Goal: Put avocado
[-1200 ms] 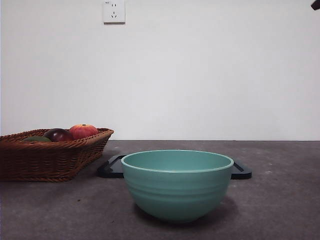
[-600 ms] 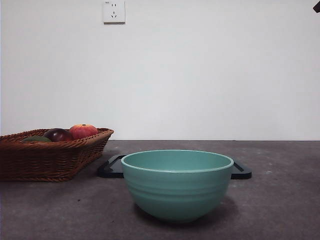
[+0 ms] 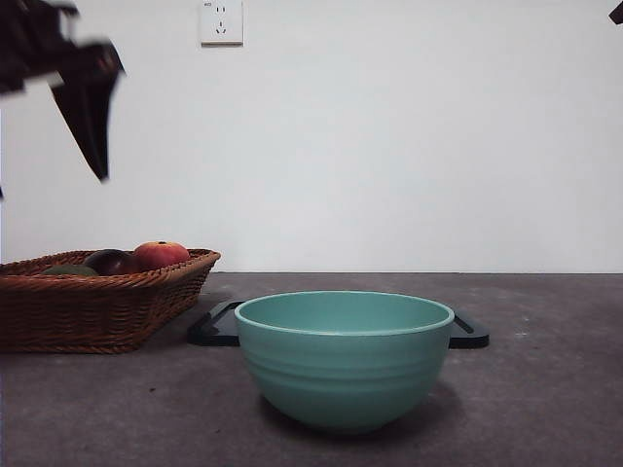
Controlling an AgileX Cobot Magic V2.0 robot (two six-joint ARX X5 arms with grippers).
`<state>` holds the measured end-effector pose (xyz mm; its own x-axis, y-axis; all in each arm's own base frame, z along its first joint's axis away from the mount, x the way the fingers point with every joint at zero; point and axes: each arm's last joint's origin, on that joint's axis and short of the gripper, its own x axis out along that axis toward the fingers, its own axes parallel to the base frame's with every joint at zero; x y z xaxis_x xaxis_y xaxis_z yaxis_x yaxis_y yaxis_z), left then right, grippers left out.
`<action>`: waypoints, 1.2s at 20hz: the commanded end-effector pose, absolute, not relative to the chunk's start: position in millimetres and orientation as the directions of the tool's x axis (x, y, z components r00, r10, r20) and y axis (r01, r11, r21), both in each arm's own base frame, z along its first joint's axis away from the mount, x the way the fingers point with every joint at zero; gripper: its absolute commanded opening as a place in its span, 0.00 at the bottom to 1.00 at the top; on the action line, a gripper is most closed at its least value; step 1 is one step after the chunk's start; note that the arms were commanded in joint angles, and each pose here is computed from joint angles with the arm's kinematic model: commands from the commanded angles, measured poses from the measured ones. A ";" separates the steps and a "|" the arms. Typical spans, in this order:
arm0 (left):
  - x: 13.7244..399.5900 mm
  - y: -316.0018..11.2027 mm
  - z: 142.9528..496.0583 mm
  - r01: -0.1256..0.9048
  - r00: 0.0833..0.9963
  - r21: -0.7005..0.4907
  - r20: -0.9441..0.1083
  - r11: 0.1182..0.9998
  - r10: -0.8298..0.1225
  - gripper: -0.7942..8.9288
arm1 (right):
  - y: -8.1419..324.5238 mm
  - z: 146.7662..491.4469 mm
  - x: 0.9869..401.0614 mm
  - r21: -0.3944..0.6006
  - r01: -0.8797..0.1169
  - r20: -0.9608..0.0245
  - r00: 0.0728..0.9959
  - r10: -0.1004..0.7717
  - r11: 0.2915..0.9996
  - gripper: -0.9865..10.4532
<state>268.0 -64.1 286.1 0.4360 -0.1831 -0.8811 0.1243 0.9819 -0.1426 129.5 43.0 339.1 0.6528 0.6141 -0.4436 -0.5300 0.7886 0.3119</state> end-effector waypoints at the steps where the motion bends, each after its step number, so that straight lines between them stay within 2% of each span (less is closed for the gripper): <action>1: 294.7 -66.1 272.9 0.104 0.395 -0.132 -0.904 0.986 -0.162 0.71 | 43.8 345.4 129.4 0.298 -0.547 -0.423 0.659 0.622 0.783 0.55; 7: 331.6 -62.9 223.4 0.033 0.308 -0.129 -0.942 0.991 -0.132 0.71 | 43.8 345.4 129.3 0.298 -0.546 -0.424 0.659 0.621 0.783 0.55; 15: 348.3 -64.5 192.9 0.012 0.278 -0.131 -0.952 0.991 -0.130 0.67 | 43.8 345.3 129.4 0.298 -0.546 -0.424 0.659 0.621 0.783 0.55; 18: 349.0 -64.3 192.1 0.010 0.279 -0.132 -0.951 0.991 -0.129 0.52 | 43.8 345.0 129.2 0.299 -0.545 -0.427 0.657 0.621 0.783 0.55; 21: 348.1 -63.8 191.8 0.009 0.270 -0.130 -0.954 0.991 -0.128 0.28 | 43.6 344.3 128.7 0.302 -0.543 -0.434 0.654 0.620 0.784 0.55; 22: 348.0 -63.8 191.9 0.008 0.268 -0.130 -0.955 0.991 -0.127 0.24 | 43.6 344.2 128.7 0.303 -0.542 -0.435 0.653 0.620 0.784 0.55; 24: 348.9 -64.3 195.9 0.012 0.263 -0.141 -0.955 0.990 -0.139 0.24 | 43.7 344.2 128.8 0.302 -0.543 -0.435 0.653 0.620 0.784 0.55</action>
<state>342.2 -62.7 195.4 0.2541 -0.1308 -0.9583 0.0059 0.9910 -0.1337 129.0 42.9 338.2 0.6483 0.6131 -0.4515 -0.5270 0.7893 0.3150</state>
